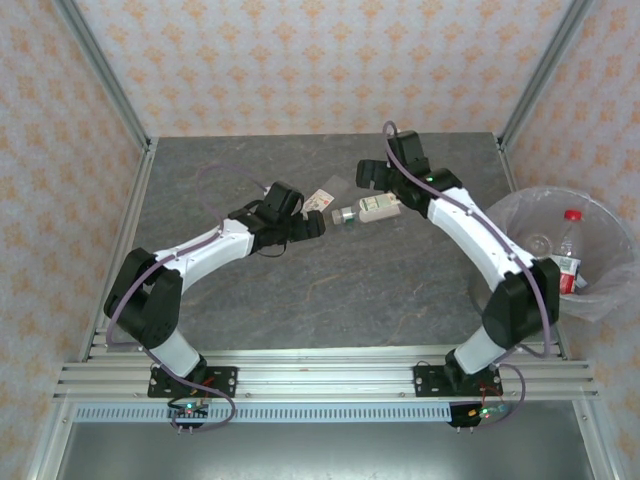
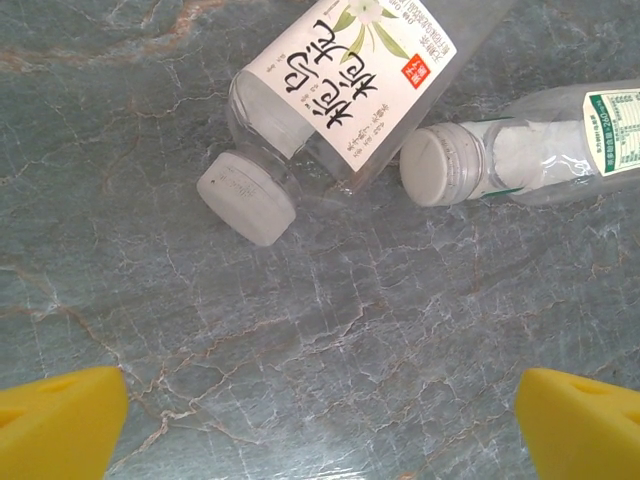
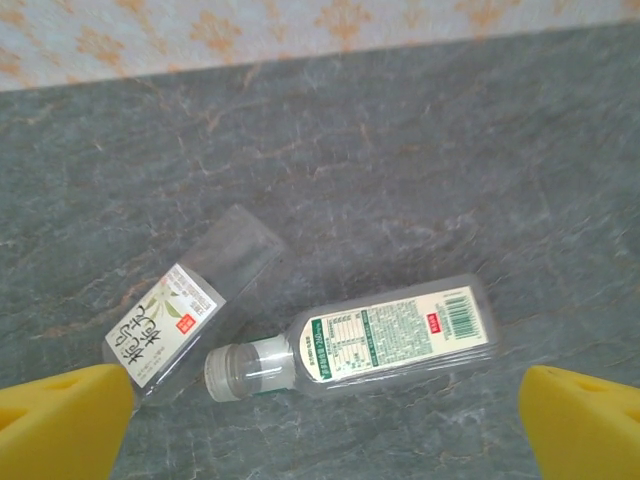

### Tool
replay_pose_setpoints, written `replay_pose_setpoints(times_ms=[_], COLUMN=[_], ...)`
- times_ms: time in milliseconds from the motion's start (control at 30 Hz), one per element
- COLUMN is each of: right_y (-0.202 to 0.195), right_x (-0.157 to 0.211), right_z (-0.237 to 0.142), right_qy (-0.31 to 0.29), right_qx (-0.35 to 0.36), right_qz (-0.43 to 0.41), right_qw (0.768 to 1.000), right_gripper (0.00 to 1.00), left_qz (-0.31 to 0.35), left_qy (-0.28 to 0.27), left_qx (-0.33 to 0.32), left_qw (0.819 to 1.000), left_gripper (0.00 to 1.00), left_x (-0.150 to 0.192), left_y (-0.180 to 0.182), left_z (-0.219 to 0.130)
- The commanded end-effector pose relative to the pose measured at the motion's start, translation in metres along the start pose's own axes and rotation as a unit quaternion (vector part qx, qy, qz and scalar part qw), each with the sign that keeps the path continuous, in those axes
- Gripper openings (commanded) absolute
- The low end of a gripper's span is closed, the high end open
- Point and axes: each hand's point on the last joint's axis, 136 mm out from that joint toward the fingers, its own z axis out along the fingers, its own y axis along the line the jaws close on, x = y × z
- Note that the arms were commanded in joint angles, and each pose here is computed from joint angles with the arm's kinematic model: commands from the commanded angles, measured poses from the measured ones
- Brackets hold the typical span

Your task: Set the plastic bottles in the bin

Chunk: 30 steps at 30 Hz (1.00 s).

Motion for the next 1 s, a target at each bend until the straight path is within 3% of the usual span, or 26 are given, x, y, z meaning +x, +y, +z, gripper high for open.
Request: replay_pose_setpoints(times_ms=[0, 167, 467, 800, 967], right_y=[-0.004, -0.023, -0.040, -0.039, -0.032], right_x=[0.001, 0.018, 0.049, 0.082, 0.095], right_z=[0.024, 0.051, 0.081, 0.114, 0.135], right_qy=[-0.007, 0.025, 0.055, 0.081, 0.094], right_qx=[0.023, 0.106, 0.183, 0.208, 0.194], right_qz=[0.105, 0.194, 0.305, 0.400, 0.424], right_qw=[0.994, 0.975, 0.933, 0.889, 0.879], right_gripper=[0.99, 0.99, 0.99, 0.98, 0.93], left_qz=[-0.004, -0.006, -0.022, -0.023, -0.024], left_qy=[-0.011, -0.012, -0.025, -0.022, -0.022], left_qx=[-0.011, -0.013, -0.021, -0.031, -0.036], left_qw=[1.000, 1.000, 0.999, 0.999, 0.999], left_gripper=[1.00, 1.00, 1.00, 1.00, 1.00], left_x=[-0.002, -0.001, -0.001, 0.002, 0.005], left_y=[0.008, 0.011, 0.018, 0.028, 0.033], left_z=[-0.012, -0.011, -0.011, -0.009, -0.010])
